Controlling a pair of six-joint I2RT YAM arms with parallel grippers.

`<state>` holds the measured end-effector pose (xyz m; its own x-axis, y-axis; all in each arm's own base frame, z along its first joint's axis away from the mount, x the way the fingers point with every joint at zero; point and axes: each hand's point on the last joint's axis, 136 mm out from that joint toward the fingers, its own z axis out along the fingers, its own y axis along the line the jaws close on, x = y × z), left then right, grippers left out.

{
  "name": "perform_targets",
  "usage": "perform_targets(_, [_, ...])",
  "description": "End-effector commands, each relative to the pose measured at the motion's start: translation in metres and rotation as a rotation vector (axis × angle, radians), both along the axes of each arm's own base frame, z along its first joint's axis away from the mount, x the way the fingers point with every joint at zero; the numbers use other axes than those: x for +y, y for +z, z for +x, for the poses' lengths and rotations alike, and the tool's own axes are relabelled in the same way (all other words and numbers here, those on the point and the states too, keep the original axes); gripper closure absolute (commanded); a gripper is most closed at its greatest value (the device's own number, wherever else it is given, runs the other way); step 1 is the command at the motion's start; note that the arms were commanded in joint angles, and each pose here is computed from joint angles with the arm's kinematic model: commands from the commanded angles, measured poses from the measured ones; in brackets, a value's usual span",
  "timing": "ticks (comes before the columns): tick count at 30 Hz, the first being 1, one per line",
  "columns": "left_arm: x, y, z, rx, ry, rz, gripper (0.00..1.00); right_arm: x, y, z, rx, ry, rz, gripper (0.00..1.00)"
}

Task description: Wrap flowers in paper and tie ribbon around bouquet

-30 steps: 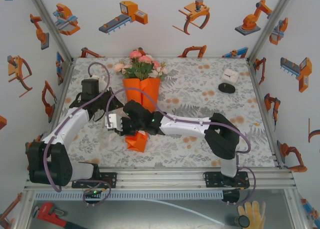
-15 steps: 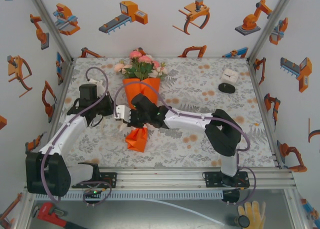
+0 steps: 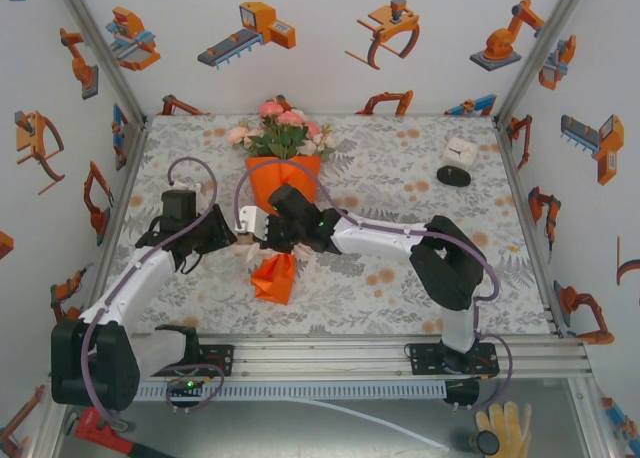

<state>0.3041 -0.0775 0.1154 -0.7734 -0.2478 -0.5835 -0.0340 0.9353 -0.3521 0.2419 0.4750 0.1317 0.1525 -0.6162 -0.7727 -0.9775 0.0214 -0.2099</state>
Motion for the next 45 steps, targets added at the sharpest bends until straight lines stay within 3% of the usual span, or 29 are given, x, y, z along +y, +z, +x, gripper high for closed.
perform_targets(1, [0.002,0.041,0.002,-0.094,0.000,-0.001,0.52,0.002,0.000,-0.004,0.021,0.007,0.026,1.00])
perform_targets(7, [-0.037,0.094,-0.024,-0.288,-0.195,-0.095,0.38,0.004,0.004,-0.010,0.044,0.038,0.056,1.00])
perform_targets(13, [-0.054,0.074,-0.053,-0.403,-0.304,-0.068,0.36,0.003,0.007,-0.013,0.092,0.067,0.082,1.00])
perform_targets(22, [-0.072,0.020,-0.045,-0.253,-0.344,-0.128,0.43,-0.001,0.014,-0.019,0.116,0.097,0.112,1.00])
perform_targets(29, [-0.079,0.022,-0.034,-0.260,-0.388,-0.119,0.43,-0.002,0.020,-0.024,0.132,0.116,0.133,1.00])
perform_targets(36, [-0.098,0.018,-0.037,-0.211,-0.483,-0.189,0.84,-0.002,0.025,-0.018,0.127,0.087,0.144,1.00])
perform_targets(38, [-0.096,0.017,-0.035,-0.213,-0.472,-0.189,0.97,-0.004,0.031,-0.014,0.128,0.060,0.158,0.90])
perform_targets(40, [-0.095,0.020,-0.033,-0.222,-0.459,-0.193,1.00,-0.010,0.042,-0.004,0.136,-0.014,0.169,0.77])
perform_targets(45, [-0.099,0.033,-0.031,-0.245,-0.454,-0.231,1.00,-0.047,0.060,0.032,0.215,-0.276,0.263,0.74])
